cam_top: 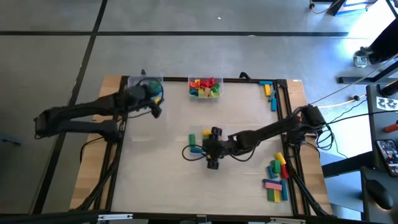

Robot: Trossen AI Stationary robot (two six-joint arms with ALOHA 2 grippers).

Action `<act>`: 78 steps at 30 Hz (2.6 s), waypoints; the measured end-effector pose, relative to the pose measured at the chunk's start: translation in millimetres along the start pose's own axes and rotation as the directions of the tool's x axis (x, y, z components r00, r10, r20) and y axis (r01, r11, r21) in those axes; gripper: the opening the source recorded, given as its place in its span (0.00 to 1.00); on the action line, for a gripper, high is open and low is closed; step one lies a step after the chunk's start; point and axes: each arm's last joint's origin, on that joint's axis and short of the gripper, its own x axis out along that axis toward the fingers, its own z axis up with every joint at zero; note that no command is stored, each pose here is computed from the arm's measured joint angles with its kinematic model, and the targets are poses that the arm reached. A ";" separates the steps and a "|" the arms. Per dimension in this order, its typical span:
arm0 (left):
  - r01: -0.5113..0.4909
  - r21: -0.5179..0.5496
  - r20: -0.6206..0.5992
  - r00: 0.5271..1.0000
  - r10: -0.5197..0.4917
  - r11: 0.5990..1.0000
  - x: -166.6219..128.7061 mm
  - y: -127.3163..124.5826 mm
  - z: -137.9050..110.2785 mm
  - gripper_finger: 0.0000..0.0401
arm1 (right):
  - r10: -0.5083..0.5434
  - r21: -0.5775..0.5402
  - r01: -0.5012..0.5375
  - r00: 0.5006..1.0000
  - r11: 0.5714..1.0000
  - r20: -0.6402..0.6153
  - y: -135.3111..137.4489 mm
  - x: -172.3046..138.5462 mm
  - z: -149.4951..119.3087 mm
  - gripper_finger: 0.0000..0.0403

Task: Sort blocks by size
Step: Put the blue arch block into the top right transparent bin

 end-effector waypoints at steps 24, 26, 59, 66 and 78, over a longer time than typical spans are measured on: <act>0.350 -0.008 -0.060 0.935 -0.349 0.937 -18.2 -61.9 -57.0 0.49 | -0.170 0.192 0.307 0.839 0.932 -0.516 65.7 -134.9 -60.7 0.62; 0.378 -0.002 -0.038 0.925 -0.378 0.926 -20.9 -65.6 -55.7 0.49 | -0.189 0.215 0.365 0.802 0.906 -0.566 69.2 -143.8 -69.9 0.62; 0.464 0.025 -0.021 0.886 -0.464 0.885 -32.1 -77.7 -58.0 0.49 | -0.054 0.497 0.737 0.581 0.458 -0.812 84.9 -123.5 -182.1 0.62; 0.464 0.025 -0.021 0.886 -0.463 0.886 -32.1 -77.6 -58.0 0.49 | -0.020 0.544 0.699 0.622 0.464 -0.783 84.3 -112.8 -192.6 0.62; 0.463 0.033 -0.021 0.887 -0.462 0.886 -32.0 -77.6 -58.1 0.49 | -0.026 0.571 0.674 0.656 0.469 -0.754 82.3 -108.4 -197.2 0.53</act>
